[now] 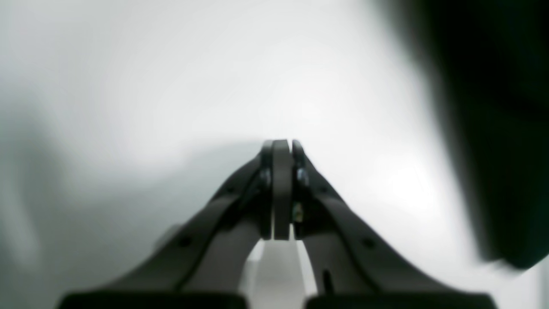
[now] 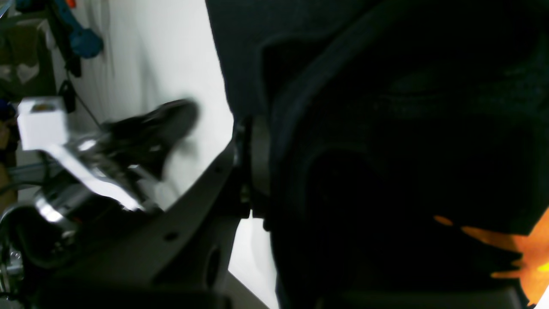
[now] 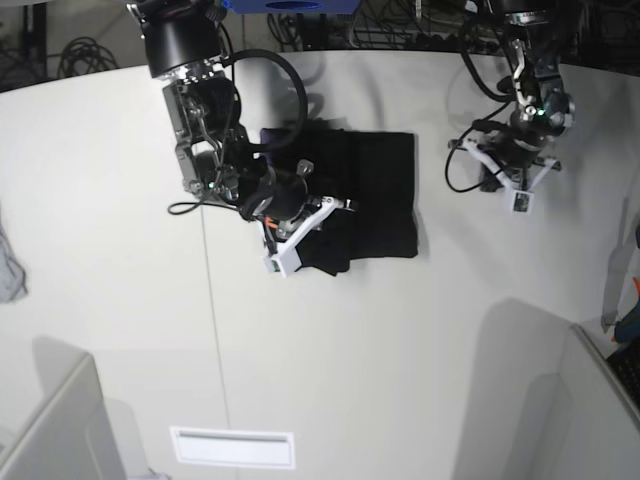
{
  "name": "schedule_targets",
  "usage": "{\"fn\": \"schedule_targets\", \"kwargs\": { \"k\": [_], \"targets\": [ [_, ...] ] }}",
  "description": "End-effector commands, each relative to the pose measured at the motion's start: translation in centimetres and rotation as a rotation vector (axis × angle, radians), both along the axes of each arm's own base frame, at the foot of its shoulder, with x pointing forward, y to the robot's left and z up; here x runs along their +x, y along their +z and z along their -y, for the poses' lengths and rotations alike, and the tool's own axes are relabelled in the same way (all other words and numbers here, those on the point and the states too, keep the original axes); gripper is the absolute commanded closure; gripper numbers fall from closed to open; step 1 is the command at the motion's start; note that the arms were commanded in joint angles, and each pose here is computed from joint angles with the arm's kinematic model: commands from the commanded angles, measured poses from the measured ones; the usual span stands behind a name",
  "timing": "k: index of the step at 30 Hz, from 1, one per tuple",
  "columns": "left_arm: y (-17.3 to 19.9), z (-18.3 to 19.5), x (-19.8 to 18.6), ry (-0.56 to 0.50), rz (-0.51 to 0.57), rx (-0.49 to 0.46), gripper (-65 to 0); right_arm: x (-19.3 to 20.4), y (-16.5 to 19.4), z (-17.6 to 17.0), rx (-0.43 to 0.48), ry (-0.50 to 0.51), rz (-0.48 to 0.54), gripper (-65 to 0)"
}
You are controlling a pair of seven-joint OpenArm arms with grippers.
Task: Fold the T-shirt properly
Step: 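Grasp the bundle with both grippers and fold it over again, then flip the bundle with the left gripper to show the sun print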
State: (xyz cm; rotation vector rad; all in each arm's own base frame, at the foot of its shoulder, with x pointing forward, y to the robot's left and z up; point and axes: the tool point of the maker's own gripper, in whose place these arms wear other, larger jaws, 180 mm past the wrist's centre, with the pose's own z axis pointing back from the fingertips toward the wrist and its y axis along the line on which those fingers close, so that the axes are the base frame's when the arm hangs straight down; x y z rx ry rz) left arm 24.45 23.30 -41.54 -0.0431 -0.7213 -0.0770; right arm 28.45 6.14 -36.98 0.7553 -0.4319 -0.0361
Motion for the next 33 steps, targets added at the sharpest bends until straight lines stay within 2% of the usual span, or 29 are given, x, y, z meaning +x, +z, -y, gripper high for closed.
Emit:
{"fn": "schedule_targets", "kwargs": {
  "k": [1,6,7,10,11,12,18,33],
  "targets": [
    [1.9,-0.7,0.7,0.003,0.066,0.01,0.0,1.0,1.6,-0.5,0.036,-0.008,0.041,0.0],
    [2.4,-4.8,-1.7,0.05,0.037,0.09,0.0,0.9,2.2,-1.9,0.073,0.001,0.035,0.0],
    [2.4,-5.3,-2.0,0.06,0.032,0.096,0.0,0.8,2.1,-2.0,0.073,0.003,0.03,-1.8],
    [2.8,-6.8,-2.5,0.086,0.03,0.119,0.0,0.8,2.2,-2.4,0.084,0.004,0.027,-28.2],
    [2.9,-7.3,-2.6,0.099,0.032,0.124,0.0,0.7,2.3,-2.5,0.085,0.004,0.031,-34.1],
    [3.1,-7.7,-2.6,0.112,0.035,0.129,0.0,0.6,2.4,-2.7,0.087,0.01,0.033,-36.2],
    [3.3,-8.5,-2.8,0.131,0.04,0.137,0.0,-0.4,2.9,-5.0,0.081,0.097,0.052,-30.3],
    [3.4,-8.5,-2.7,0.133,0.042,0.137,0.0,-2.3,5.5,-10.3,0.072,0.306,0.141,-30.0]
  ]
}}
